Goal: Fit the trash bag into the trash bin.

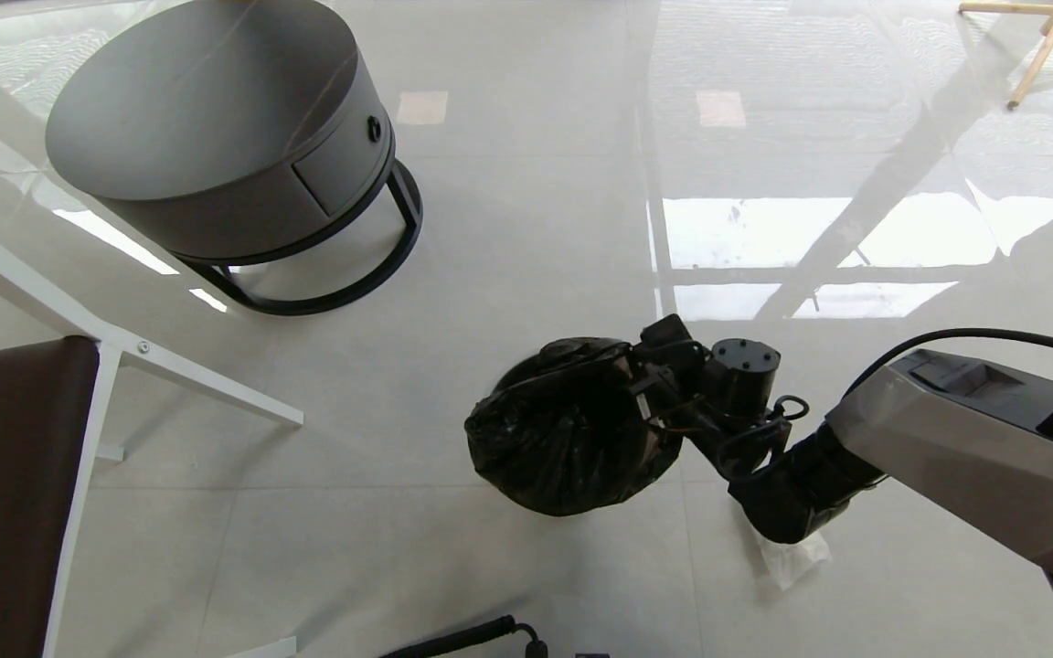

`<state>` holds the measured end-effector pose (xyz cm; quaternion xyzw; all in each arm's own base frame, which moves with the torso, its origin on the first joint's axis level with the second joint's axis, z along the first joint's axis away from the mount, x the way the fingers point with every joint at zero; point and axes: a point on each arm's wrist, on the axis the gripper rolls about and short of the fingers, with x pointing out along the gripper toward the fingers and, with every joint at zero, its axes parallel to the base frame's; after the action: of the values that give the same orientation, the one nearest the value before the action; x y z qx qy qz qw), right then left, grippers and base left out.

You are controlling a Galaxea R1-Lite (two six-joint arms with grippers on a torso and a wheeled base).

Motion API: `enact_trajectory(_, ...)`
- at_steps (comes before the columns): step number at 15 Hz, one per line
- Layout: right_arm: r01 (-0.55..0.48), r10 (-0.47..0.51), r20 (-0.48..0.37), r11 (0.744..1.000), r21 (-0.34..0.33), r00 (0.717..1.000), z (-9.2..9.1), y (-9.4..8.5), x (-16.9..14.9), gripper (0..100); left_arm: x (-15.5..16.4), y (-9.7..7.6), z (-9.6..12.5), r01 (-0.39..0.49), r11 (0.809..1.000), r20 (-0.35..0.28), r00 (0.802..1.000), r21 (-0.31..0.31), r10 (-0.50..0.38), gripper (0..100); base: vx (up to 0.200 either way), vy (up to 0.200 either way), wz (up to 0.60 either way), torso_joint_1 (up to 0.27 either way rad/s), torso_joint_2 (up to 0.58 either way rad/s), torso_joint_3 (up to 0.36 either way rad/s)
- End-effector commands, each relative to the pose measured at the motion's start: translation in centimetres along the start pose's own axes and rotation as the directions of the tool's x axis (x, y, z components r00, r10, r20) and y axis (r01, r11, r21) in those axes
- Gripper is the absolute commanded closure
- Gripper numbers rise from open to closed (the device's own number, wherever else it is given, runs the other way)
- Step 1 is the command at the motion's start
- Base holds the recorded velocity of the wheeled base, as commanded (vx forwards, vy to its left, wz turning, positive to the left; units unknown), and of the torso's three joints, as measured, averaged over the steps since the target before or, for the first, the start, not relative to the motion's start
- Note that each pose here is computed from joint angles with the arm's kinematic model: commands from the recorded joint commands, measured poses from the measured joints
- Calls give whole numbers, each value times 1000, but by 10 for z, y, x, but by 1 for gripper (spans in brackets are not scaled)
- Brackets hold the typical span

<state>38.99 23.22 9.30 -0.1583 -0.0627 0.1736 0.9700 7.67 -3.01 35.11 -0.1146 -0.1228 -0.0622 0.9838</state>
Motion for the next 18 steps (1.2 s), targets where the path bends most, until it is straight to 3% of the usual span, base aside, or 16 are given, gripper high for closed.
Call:
enact_trajectory(1,3,-4,13,999,38,1000,2,1,10,100,2,0,-8,2,1000,-11,1000,8,-1,100,0,0,0,0,0,0)
enact_trajectory(5,-5,7,-12,992,128,1000,0,7,30,100,-2,-5,-10,68,998,-23,997,-9,-69,100,0,0,0,0,0,0)
enact_trajectory(10,7,-4,-29,992,129,1000,-19,8,51,100,-4,-3,-21,66,998,-48,997,1,-66,100,0,0,0,0,0,0)
enact_trajectory(12,12,-7,-36,992,127,999,-24,6,57,100,-4,-3,-22,68,998,-24,997,-7,-68,100,0,0,0,0,0,0)
enact_trajectory(15,15,-10,-39,992,127,999,-25,5,64,100,-4,-2,-26,67,998,-35,997,-2,-67,100,0,0,0,0,0,0)
enact_trajectory(16,18,-13,-40,992,128,999,-22,4,64,100,-3,-2,-28,67,998,-43,997,1,-66,100,0,0,0,0,0,0)
enact_trajectory(18,22,-19,-28,990,143,999,0,-3,57,100,-3,-2,-28,67,998,-43,997,1,-66,100,0,0,0,0,0,0)
